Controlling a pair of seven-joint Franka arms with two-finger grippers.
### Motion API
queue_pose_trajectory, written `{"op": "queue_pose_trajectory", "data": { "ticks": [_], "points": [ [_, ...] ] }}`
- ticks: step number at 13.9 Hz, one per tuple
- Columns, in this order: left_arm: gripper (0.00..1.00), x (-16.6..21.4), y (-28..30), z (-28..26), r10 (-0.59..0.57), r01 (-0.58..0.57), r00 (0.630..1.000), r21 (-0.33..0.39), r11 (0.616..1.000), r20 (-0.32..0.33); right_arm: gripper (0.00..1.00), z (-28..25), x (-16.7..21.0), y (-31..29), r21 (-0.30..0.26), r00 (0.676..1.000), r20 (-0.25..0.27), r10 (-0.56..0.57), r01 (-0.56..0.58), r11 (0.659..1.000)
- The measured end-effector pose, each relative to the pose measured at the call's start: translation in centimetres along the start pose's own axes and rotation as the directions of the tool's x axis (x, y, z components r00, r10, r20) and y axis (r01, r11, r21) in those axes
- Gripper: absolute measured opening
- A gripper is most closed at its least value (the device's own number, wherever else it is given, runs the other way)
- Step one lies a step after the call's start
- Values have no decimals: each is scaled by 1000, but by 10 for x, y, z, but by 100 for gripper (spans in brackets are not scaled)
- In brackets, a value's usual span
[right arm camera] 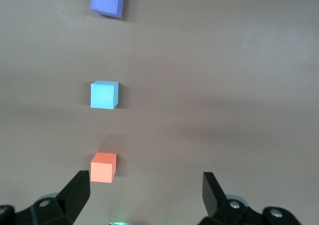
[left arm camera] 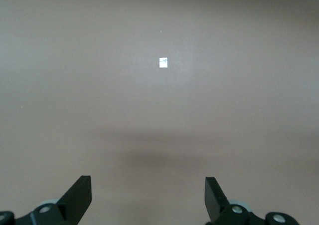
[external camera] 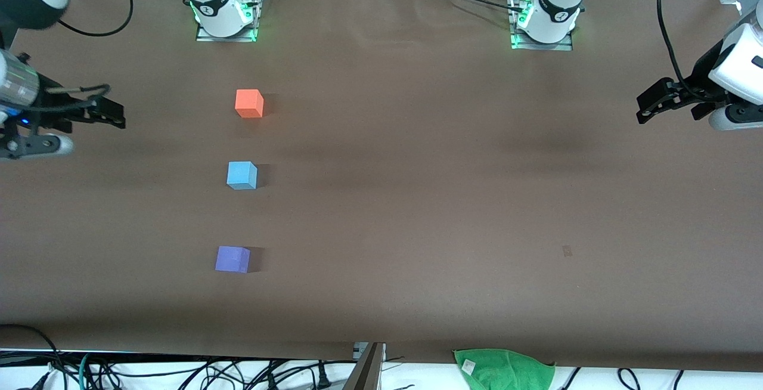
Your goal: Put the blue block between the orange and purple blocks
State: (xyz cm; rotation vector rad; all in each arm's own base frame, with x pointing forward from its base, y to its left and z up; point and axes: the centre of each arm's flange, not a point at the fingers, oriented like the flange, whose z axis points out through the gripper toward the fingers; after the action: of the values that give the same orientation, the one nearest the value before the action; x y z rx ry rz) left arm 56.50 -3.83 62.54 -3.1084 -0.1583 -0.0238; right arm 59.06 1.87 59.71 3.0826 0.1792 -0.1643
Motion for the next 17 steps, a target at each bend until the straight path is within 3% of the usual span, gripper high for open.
{"op": "queue_pose_trajectory", "data": {
  "ticks": [4, 9, 17],
  "points": [
    [100, -1, 0, 1, 0, 0, 1000, 1, 1000, 6, 100, -32, -35, 5, 10, 999, -50, 3, -3, 1000],
    [100, -1, 0, 1, -1, 1, 1000, 1, 1000, 7, 100, -20, -45, -4, 14, 999, -20, -30, 30, 999],
    [100, -1, 0, 1, 0, 0, 1000, 1, 1000, 7, 100, -13, -39, 1, 11, 1000, -15, -27, 28, 1000]
  ]
}}
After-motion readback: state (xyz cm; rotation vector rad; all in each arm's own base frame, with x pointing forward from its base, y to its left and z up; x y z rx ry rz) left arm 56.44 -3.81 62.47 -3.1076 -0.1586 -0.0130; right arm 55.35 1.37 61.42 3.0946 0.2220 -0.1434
